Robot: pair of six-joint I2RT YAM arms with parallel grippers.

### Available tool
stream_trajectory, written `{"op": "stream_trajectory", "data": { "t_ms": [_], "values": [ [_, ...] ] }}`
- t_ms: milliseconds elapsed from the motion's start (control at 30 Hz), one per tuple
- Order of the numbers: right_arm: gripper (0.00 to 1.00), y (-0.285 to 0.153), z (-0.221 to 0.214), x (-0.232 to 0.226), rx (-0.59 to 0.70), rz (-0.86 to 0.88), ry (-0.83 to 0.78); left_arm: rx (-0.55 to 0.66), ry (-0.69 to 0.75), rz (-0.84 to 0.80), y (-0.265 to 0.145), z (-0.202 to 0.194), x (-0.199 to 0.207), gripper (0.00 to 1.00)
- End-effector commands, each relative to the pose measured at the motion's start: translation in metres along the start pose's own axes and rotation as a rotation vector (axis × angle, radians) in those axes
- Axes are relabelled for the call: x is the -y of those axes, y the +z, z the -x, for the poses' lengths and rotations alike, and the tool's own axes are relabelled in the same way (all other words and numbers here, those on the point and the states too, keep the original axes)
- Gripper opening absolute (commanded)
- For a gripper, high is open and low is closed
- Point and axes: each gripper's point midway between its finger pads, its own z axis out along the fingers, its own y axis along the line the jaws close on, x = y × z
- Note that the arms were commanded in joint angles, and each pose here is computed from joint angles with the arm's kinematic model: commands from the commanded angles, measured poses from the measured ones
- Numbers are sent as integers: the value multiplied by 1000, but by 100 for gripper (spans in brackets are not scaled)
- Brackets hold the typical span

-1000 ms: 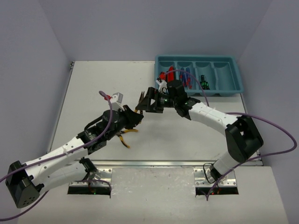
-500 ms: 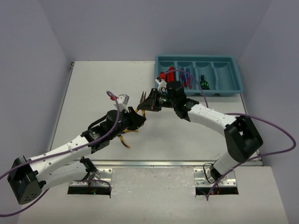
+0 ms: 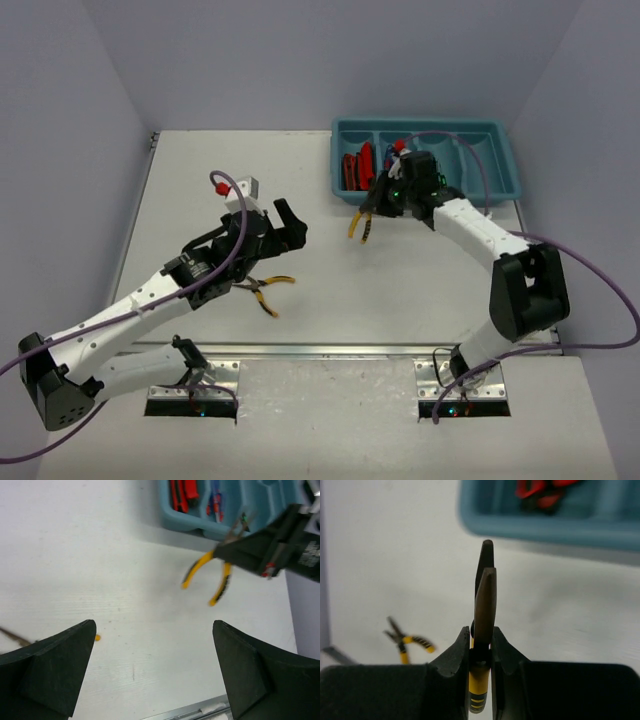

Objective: Sort the tools into containers

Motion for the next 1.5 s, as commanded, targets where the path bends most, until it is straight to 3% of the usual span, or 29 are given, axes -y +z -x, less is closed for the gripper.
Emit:
{"op": "stream_trajectory", "data": {
  "t_ms": [0,67,200,267,433,600,800,867,1000,1033,1133,1233,1333,1367,1467],
  "values": [
    [0,-60,110,95,168,-429,-158,-48,30,267,-3,-18,-58,100],
    [0,-76,144,143,184,-602,-160,-82,31,248,1,-31,-60,100],
    [0,-92,193,197,204,-780,-166,-148,53,208,5,-52,-59,100],
    [0,-105,232,209,270,-859,-196,-175,67,205,5,-60,-62,100],
    [0,-95,270,247,234,-1045,-325,-191,91,193,2,-67,-68,100],
    [0,-78,267,281,162,-1057,-378,-179,81,176,-2,-68,-72,100],
    [0,-42,240,311,84,-944,-356,-200,91,218,-5,-75,-83,100],
    [11,-41,235,317,81,-942,-330,-212,87,208,-5,-78,-81,100],
    [54,-55,246,313,113,-969,-326,-224,92,206,-6,-81,-82,100],
    [60,-58,248,311,122,-971,-322,-225,94,207,-6,-81,-83,100],
    [69,-70,258,295,178,-953,-288,-230,96,213,-6,-83,-85,100],
    [71,-75,266,268,212,-850,-252,-218,72,241,-6,-84,-90,100],
    [82,-80,260,220,228,-724,-193,-209,32,284,-3,-88,-97,100],
    [90,-86,262,188,262,-664,-195,-205,0,332,-1,-90,-102,100],
    [91,-70,229,141,225,-584,-245,-191,-92,517,-1,-94,-122,100]
  ]
}}
